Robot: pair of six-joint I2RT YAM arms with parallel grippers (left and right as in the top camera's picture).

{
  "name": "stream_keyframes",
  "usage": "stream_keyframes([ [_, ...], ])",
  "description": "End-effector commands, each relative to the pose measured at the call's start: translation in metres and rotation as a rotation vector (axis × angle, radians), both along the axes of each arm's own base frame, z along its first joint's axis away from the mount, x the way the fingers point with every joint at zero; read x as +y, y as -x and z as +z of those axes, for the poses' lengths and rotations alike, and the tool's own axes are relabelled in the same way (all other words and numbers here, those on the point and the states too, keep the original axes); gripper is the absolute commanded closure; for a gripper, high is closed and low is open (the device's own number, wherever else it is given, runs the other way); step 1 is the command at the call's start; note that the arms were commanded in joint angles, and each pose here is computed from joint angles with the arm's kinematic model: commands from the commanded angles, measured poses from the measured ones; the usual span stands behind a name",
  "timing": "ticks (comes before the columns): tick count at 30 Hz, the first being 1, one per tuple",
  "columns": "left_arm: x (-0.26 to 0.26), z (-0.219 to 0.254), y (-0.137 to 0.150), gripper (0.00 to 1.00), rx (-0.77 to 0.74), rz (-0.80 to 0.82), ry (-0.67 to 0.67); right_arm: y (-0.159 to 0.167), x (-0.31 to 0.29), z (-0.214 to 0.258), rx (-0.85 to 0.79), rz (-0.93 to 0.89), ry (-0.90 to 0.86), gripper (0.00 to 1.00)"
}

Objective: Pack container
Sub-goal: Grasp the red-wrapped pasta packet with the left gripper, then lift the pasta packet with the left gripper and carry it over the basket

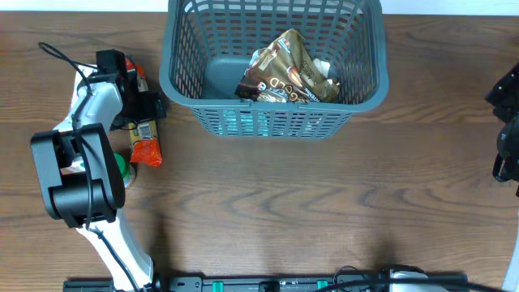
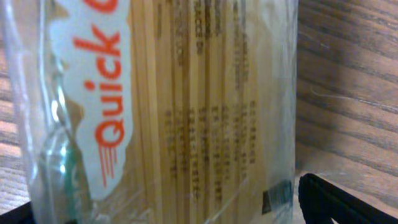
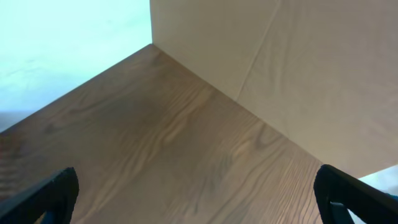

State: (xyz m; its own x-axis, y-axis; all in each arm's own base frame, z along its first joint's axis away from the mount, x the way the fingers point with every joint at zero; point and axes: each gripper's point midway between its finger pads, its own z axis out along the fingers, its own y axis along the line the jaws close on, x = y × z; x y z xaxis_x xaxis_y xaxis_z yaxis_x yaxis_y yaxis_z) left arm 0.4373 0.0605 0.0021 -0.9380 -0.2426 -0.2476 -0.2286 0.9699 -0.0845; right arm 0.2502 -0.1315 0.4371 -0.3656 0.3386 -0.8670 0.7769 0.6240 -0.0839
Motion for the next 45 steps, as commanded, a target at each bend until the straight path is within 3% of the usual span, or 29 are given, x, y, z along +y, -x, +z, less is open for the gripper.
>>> stream_keyframes([
  [1,0.000,-0.021,0.006,0.01,0.054,-0.010,0.010,0.004,-0.004,0.003,-0.013,-0.025,0.006,0.01],
  [2,-0.001,-0.021,0.007,0.07,0.059,-0.011,0.010,0.004,-0.004,0.003,-0.013,-0.025,0.006,0.01],
  [3,-0.001,-0.021,0.007,0.21,0.061,-0.011,0.011,0.004,-0.004,0.003,-0.013,-0.026,0.006,0.01],
  [5,-0.001,-0.021,0.008,0.60,0.063,-0.011,0.011,0.004,-0.004,0.003,-0.013,-0.025,0.006,0.01],
  [6,-0.001,-0.021,0.008,0.73,0.064,-0.011,0.012,0.004,-0.004,0.003,-0.013,-0.025,0.006,0.01],
  [10,-0.001,-0.022,0.009,0.81,0.069,-0.010,0.012,0.004,-0.004,0.003,-0.013,-0.025,0.006,0.01],
  [13,-0.001,-0.022,0.012,0.81,0.078,-0.010,0.014,0.004,-0.004,0.003,-0.013,-0.026,0.006,0.01],
  [14,-0.001,-0.022,0.012,0.92,0.078,-0.009,0.015,0.004,-0.004,0.003,-0.013,-0.025,0.006,0.01],
  [20,-0.002,-0.018,0.019,0.94,0.103,0.028,0.026,0.004,-0.004,0.003,-0.013,-0.025,0.006,0.01],
  [26,0.002,0.019,0.008,0.94,0.007,0.024,0.006,0.004,-0.004,0.003,-0.013,-0.026,0.006,0.01],
  [36,0.021,0.183,-0.008,0.95,-0.412,0.057,-0.075,0.004,-0.004,0.003,-0.013,-0.026,0.006,0.01],
  [43,0.009,0.327,0.018,0.94,-0.793,0.035,-0.121,0.004,-0.004,0.003,-0.013,-0.026,0.006,0.01],
  [45,-0.007,0.370,0.032,0.94,-0.914,-0.038,-0.105,0.004,-0.004,0.003,-0.013,-0.025,0.006,0.01],
])
